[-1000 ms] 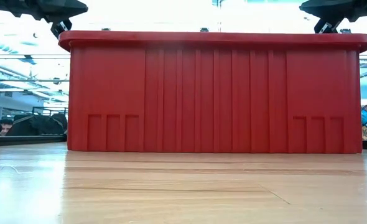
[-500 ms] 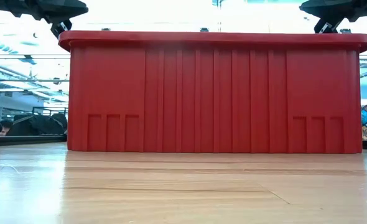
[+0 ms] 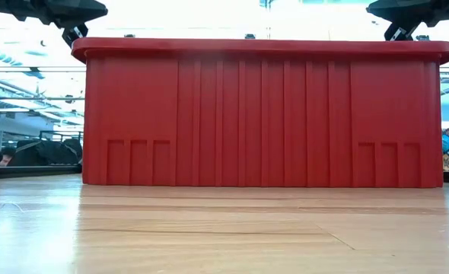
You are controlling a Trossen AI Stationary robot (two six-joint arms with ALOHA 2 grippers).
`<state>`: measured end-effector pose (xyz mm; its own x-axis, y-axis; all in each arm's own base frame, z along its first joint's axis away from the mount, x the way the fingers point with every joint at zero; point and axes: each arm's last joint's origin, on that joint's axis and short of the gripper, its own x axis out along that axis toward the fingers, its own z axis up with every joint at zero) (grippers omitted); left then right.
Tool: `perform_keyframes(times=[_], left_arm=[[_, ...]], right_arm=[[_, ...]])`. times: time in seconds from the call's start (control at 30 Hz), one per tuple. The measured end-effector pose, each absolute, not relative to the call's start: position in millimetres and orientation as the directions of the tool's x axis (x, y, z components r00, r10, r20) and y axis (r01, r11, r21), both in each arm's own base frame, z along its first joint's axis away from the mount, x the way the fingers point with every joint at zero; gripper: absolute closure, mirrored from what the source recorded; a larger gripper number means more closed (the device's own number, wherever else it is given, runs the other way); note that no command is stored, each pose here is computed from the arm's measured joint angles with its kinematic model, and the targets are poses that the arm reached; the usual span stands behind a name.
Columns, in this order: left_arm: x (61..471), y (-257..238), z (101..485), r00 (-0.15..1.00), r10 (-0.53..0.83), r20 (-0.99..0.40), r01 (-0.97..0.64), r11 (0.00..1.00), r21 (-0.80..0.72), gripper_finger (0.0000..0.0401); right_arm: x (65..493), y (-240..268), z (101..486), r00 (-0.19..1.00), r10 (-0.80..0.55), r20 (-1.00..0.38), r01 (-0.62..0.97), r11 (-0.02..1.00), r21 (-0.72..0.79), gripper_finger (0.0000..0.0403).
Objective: Pick and place slides into bin
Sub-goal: Return to Home Position
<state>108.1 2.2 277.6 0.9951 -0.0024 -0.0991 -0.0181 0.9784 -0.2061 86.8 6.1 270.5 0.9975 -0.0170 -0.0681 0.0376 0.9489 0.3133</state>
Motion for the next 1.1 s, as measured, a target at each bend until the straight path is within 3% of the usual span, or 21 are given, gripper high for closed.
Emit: perform_keyframes(times=[0.27, 0.67, 1.1], left_arm=[[108.1, 2.2, 277.7, 0.995, -0.002, -0.099, -0.018, 0.978, -0.206, 0.0374], [108.1, 2.2, 277.7, 0.995, -0.002, -0.099, -0.018, 0.978, -0.206, 0.04], [108.1, 2.2, 277.6, 0.995, -0.002, -0.099, -0.018, 0.978, -0.206, 0.0373]], right_arm=[[86.8, 6.1, 270.5, 0.998, -0.018, -0.068, 0.038, 0.949, 0.313, 0.0403], [86.8, 6.1, 270.5, 0.998, -0.018, -0.068, 0.038, 0.949, 0.313, 0.0403], [86.7, 6.0, 270.5, 0.998, -0.017, -0.068, 0.038, 0.949, 0.313, 0.0403]])
